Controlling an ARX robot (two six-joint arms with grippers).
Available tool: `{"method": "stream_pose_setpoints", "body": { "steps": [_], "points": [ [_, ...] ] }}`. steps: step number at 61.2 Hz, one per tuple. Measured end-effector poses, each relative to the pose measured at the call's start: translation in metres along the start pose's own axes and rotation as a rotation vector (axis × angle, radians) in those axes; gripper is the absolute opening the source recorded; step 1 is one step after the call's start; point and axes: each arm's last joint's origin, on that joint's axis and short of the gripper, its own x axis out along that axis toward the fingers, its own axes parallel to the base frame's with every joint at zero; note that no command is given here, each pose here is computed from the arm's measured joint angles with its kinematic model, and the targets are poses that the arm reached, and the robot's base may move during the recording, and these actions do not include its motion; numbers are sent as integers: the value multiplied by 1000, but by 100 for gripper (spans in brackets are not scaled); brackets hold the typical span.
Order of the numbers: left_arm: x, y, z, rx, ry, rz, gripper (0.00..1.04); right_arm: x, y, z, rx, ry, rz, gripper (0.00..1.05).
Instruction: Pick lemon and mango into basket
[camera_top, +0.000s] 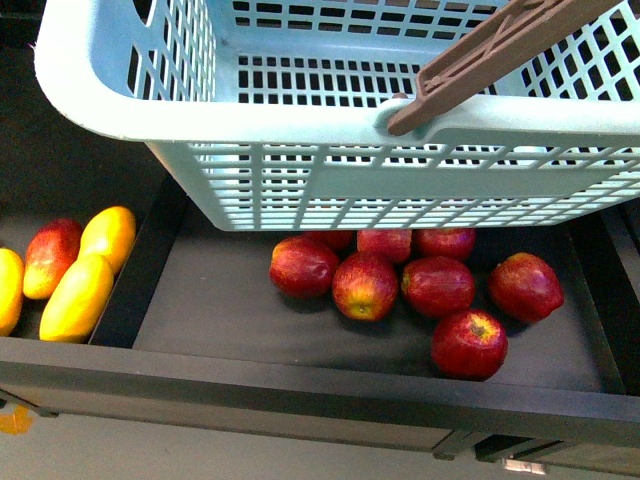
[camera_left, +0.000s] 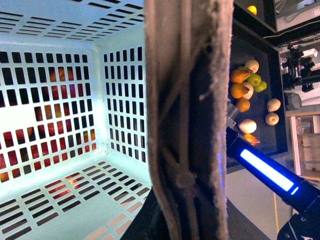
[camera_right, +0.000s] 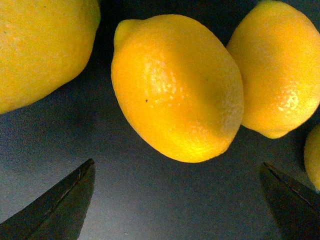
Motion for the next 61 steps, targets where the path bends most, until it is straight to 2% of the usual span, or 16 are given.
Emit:
{"method": "stream_pose_setpoints", "body": {
  "steps": [15, 50, 61],
  "points": [
    [0, 0, 0, 0, 0, 0, 6, 6, -5, 6, -31, -19, 56, 96],
    [0, 0, 0, 0, -1, 1, 6, 42, -5, 25, -64, -25, 62, 96],
    [0, 0, 0, 0, 0, 0, 6, 43, -3, 25, -63, -16, 70, 73]
  ]
}}
